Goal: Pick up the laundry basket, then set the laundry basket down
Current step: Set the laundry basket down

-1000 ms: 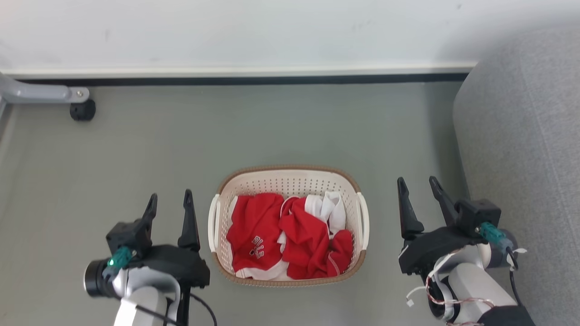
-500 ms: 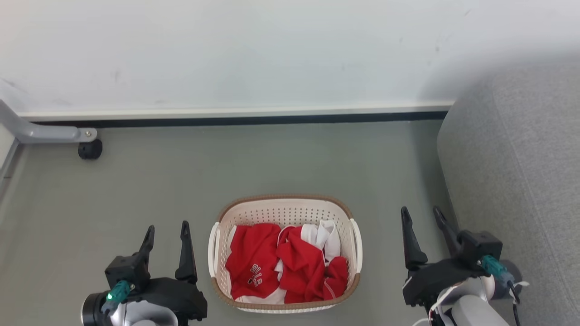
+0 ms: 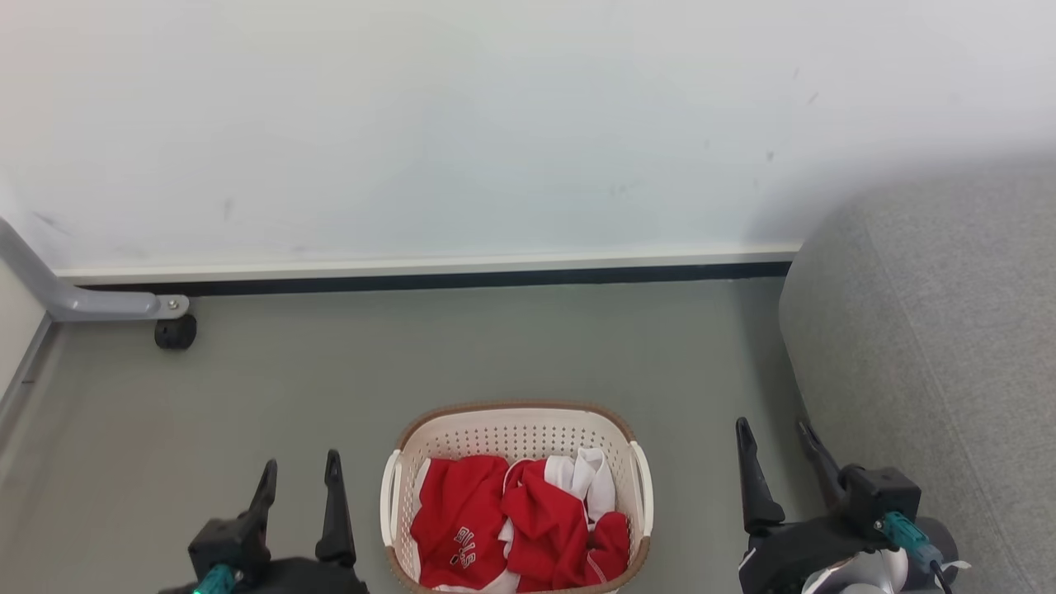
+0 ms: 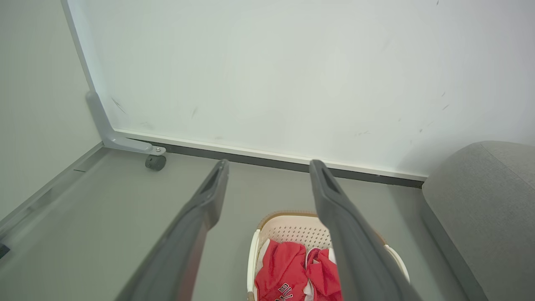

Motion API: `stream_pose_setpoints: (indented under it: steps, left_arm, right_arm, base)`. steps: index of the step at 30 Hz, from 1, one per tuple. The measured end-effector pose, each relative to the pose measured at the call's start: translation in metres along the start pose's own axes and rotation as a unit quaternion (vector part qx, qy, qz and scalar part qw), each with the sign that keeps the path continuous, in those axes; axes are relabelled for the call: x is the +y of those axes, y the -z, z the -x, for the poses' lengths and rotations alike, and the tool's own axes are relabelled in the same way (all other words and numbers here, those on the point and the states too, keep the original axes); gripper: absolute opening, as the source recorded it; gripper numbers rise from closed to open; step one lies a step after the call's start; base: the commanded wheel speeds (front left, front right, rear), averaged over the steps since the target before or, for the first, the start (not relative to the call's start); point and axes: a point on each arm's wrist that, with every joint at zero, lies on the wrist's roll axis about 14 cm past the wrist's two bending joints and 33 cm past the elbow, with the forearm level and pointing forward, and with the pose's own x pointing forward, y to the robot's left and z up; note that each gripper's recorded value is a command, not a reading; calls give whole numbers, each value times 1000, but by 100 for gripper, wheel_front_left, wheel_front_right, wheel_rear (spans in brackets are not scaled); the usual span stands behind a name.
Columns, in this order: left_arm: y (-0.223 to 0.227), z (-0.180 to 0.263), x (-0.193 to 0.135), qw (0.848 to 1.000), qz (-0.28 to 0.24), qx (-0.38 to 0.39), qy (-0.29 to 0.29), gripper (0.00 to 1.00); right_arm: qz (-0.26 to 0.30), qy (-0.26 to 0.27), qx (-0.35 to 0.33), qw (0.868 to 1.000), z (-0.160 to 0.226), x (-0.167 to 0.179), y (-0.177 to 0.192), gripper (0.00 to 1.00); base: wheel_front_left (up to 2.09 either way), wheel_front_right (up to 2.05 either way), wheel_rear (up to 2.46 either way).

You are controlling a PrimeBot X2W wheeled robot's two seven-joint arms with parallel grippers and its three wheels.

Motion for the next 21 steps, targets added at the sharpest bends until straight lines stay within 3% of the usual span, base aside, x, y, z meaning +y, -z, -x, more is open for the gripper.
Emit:
stream_pose_setpoints:
  steps: [8,21]
  left_arm:
    - [-2,13,6,1000,7,-7,-9,100]
    - [-8,9,-17,1000,10,-16,22,100]
  right_arm:
    - [-1,5,-23,1000,9,-1,-14,100]
    - [7,35,-41,999,24,-20,-23,100]
  base:
    - [0,0,0]
    - [0,0,0]
